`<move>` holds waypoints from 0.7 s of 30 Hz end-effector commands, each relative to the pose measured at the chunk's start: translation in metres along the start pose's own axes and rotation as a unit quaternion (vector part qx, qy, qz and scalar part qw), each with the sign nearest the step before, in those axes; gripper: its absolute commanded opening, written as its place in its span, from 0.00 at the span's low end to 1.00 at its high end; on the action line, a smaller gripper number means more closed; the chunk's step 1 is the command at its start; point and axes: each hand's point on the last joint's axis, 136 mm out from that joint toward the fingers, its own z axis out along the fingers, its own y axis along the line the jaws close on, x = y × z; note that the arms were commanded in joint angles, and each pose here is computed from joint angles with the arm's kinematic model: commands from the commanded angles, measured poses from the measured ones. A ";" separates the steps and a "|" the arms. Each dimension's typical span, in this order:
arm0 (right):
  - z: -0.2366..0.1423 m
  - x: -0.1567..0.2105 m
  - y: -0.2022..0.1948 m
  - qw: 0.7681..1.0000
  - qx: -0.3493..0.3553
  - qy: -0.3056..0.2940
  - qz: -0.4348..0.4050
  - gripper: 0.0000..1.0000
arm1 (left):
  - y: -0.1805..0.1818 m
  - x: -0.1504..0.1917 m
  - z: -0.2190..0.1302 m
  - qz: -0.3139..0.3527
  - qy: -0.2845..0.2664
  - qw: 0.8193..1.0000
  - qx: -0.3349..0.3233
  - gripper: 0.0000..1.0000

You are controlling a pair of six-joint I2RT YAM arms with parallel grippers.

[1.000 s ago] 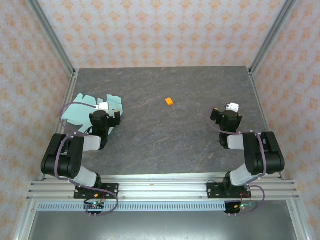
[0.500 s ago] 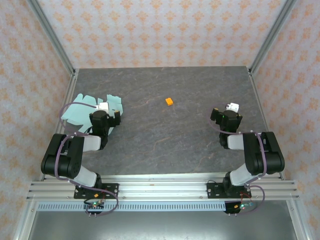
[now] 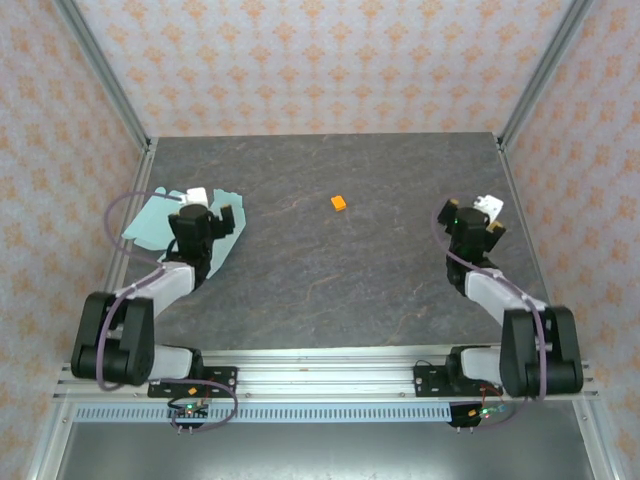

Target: Fold the paper box

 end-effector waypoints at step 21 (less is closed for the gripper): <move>-0.051 0.028 0.124 0.964 -0.189 0.172 0.076 0.95 | -0.034 0.089 -0.017 0.087 0.307 0.944 -0.078 0.84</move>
